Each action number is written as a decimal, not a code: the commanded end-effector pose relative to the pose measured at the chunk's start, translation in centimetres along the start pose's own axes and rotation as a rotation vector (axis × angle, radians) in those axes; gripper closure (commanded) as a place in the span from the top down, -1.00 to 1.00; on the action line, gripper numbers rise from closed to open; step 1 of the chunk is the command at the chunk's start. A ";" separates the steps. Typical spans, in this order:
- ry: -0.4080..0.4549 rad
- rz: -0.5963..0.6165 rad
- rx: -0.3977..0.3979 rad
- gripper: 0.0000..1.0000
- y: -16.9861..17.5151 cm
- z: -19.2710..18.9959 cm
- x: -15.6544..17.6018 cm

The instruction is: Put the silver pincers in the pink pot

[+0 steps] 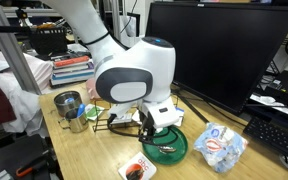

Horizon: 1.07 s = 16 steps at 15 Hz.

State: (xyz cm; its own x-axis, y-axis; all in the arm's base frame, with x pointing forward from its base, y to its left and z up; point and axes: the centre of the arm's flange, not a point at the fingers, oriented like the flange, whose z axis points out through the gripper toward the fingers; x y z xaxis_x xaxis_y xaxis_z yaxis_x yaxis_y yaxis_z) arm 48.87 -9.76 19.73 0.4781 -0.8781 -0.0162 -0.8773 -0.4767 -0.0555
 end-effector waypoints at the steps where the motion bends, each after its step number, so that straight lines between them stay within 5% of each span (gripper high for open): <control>1: -0.011 -0.013 0.081 -0.99 0.9 -2.2 -0.8; 16: -0.085 -0.058 0.284 -0.98 2.9 -11.7 -3.6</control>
State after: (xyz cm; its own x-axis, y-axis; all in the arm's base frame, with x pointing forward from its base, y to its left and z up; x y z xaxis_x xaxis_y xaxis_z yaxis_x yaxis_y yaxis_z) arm 46.33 -8.48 28.49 0.5121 -0.8571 -0.0555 -0.8290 -0.4762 -0.2933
